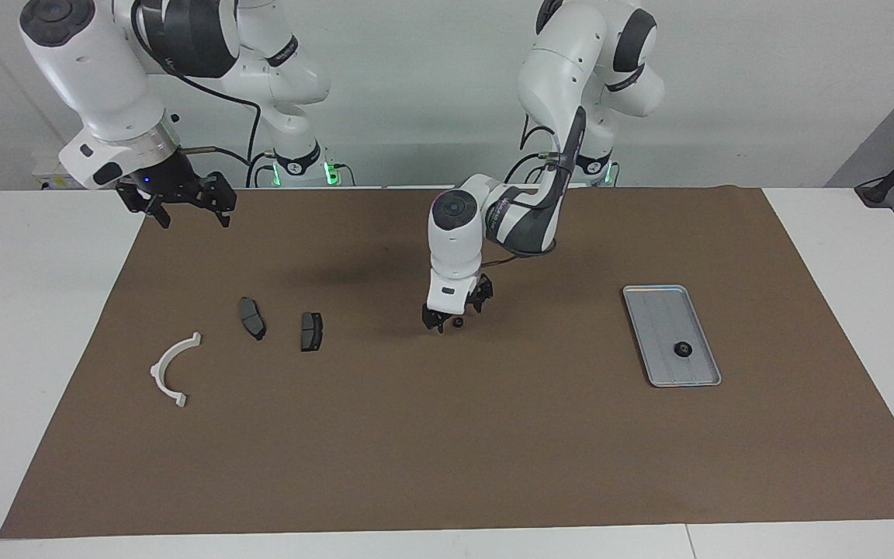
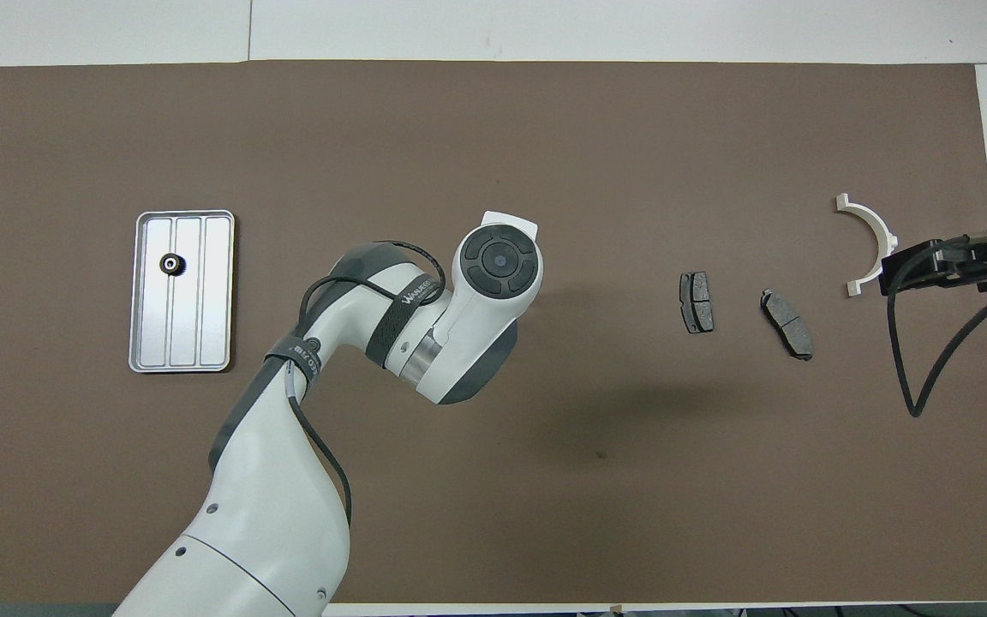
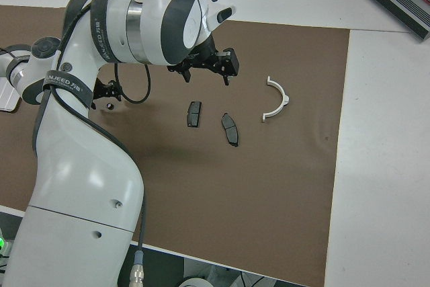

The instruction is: Pick bearing gear from pile to tray

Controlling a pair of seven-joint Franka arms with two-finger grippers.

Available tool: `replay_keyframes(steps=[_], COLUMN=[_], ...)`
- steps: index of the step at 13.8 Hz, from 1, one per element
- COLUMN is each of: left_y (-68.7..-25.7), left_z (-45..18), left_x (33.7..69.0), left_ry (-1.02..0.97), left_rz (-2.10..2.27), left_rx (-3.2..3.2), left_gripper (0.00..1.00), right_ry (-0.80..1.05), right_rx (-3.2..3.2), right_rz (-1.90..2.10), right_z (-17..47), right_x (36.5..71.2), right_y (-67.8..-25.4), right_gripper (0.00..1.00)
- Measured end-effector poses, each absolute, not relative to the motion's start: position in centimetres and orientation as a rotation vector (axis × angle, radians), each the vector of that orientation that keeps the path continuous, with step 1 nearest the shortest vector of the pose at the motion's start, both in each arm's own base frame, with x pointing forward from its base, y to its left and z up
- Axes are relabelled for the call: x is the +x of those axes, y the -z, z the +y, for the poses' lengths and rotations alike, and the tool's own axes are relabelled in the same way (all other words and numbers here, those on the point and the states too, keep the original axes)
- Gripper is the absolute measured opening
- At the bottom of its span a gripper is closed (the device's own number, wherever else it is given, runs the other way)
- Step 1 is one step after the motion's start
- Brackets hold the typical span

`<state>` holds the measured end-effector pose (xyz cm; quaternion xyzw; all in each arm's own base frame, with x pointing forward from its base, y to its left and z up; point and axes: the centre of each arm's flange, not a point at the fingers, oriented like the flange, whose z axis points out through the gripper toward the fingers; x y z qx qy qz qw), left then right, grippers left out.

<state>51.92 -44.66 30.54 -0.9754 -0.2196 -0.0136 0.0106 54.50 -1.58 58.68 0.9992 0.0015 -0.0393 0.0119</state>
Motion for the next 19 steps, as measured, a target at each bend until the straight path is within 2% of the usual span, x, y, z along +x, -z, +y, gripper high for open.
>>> replay_keyframes(steps=[1,2,6,7,10,11,12,19], left_y=[-30.6,-30.5,-29.6,-29.4,-29.0,-28.9,-28.9,-28.9], left_z=[-44.7,-44.7,-44.6,-44.5,-44.4,-44.3,-44.3,-44.4], left_x=[52.1,52.2,52.2,52.1,51.9,51.9,51.9,51.8], left_ry=[0.057,0.068,0.061,0.058,0.050,0.048,0.047,0.050], left_rz=[-0.696,-0.702,-0.706,-0.705,-0.704,-0.703,-0.702,-0.697], left_rx=[-3.053,-3.060,-3.052,-3.049,-3.042,-3.040,-3.040,-3.040], left_gripper=[0.97,1.00,1.00,0.93,0.90,0.82,0.80,0.80], right_ry=[0.122,0.120,0.121,0.122,0.118,0.115,0.114,0.112], right_rx=[3.116,3.116,3.124,3.135,3.151,3.155,3.157,3.159], right_rz=[0.008,0.009,0.016,0.012,-0.029,-0.038,-0.043,-0.041], right_z=[-1.7,-1.7,-1.4,-1.4,-2.7,-3.0,-3.1,-3.1], right_x=[54.5,54.4,54.0,54.0,53.7,53.7,53.7,53.7], right_y=[-58.7,-58.8,-58.9,-58.9,-59.0,-59.0,-59.1,-59.1], right_gripper=[1.00,1.00,1.00,1.00,1.00,1.00,1.00,1.00])
